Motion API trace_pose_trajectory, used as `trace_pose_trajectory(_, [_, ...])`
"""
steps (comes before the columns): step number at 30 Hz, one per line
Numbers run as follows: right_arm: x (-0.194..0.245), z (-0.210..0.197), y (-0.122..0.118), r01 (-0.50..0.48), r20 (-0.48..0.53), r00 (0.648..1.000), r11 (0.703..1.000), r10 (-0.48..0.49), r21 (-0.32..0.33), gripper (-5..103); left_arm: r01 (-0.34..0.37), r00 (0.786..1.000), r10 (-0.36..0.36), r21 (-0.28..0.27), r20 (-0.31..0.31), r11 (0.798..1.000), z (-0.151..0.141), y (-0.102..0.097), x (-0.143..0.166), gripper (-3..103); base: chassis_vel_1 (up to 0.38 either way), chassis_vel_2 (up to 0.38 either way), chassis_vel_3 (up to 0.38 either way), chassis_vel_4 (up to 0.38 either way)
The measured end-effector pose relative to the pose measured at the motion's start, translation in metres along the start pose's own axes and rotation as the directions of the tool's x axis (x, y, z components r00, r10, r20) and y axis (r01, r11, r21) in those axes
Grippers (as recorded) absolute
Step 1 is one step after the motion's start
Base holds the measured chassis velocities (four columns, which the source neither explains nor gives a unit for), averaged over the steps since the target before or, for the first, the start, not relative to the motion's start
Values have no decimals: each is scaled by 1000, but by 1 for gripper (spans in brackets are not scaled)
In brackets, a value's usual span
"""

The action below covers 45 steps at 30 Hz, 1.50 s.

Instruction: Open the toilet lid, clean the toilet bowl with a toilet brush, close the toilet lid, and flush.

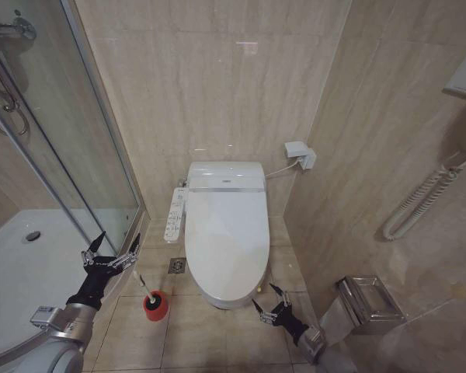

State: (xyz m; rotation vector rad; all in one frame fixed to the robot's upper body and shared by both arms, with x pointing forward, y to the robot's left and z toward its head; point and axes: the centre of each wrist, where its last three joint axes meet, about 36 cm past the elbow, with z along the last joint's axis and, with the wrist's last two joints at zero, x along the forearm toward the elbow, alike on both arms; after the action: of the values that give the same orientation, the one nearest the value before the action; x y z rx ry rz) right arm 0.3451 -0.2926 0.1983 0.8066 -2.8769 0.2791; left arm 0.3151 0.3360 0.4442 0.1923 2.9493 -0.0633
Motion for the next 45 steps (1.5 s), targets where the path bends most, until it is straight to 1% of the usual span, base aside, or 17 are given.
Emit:
trace_pose_trajectory(8, [-14,-1,-4,6,17,1000,1000,-6,11,91,0,1000,0,0,0,1000,0,0,0,100,0,0,0,0])
trace_pose_trajectory(16, [-17,3,-6,7,19,1000,1000,-8,16,91,0,1000,0,0,0,1000,0,0,0,100,0,0,0,0])
trace_pose_trajectory(17, [-17,3,-6,9,19,1000,1000,-9,17,79,0,1000,0,0,0,1000,0,0,0,100,0,0,0,0])
trace_pose_trajectory(23, [-19,5,-8,20,19,1000,1000,-20,24,79,0,1000,0,0,0,1000,0,0,0,100,0,0,0,0])
trace_pose_trajectory(24, [-19,5,-8,21,18,1000,999,-22,25,59,0,1000,0,0,0,1000,0,0,0,100,0,0,0,0])
trace_pose_trajectory(31, [-22,5,-9,22,28,999,999,-23,28,59,0,1000,0,0,0,1000,0,0,0,100,0,0,0,0])
trace_pose_trajectory(32, [-23,4,-9,22,30,999,999,-23,28,33,0,1000,0,0,0,1000,0,0,0,100,0,0,0,0])
trace_pose_trajectory(37, [-24,2,-11,22,42,999,999,-23,30,33,0,1000,0,0,0,1000,0,0,0,100,0,0,0,0])
trace_pose_trajectory(38, [-23,2,-12,23,44,999,999,-24,31,10,0,1000,0,0,0,1000,0,0,0,100,0,0,0,0])
trace_pose_trajectory(45, [-22,1,-14,21,54,998,999,-22,33,10,0,1000,0,0,0,1000,0,0,0,100,0,0,0,0])
